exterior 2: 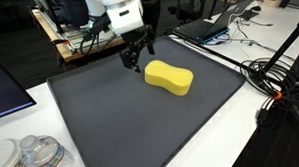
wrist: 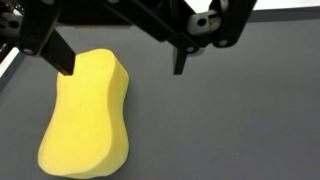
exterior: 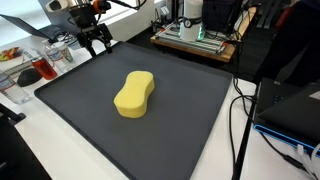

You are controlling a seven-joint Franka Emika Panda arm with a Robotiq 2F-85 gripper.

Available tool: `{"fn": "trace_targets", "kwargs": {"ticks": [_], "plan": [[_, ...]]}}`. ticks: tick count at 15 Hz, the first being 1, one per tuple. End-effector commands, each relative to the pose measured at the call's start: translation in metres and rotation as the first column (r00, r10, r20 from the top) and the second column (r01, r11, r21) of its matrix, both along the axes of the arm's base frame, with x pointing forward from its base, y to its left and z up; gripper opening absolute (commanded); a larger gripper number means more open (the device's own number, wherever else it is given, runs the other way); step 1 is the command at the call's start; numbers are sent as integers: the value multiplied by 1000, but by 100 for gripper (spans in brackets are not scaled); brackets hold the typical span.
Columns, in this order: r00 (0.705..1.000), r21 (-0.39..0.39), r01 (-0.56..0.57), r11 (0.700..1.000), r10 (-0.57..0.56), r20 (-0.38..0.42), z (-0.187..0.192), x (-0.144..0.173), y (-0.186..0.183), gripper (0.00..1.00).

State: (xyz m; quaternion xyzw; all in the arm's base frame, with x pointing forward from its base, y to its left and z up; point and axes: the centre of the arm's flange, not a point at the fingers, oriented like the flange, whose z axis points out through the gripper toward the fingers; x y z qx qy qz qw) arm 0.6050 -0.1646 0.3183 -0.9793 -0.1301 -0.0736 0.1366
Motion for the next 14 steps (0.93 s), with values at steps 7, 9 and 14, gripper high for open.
{"fn": "trace_targets", "kwargs": {"ticks": [7, 9, 14], "plan": [[963, 68, 266, 961, -268, 12, -14, -119, 11, 100], [948, 74, 317, 945, -318, -8, -21, -138, 20, 100], [914, 111, 405, 907, -404, -37, -34, -163, 63, 100]]}}
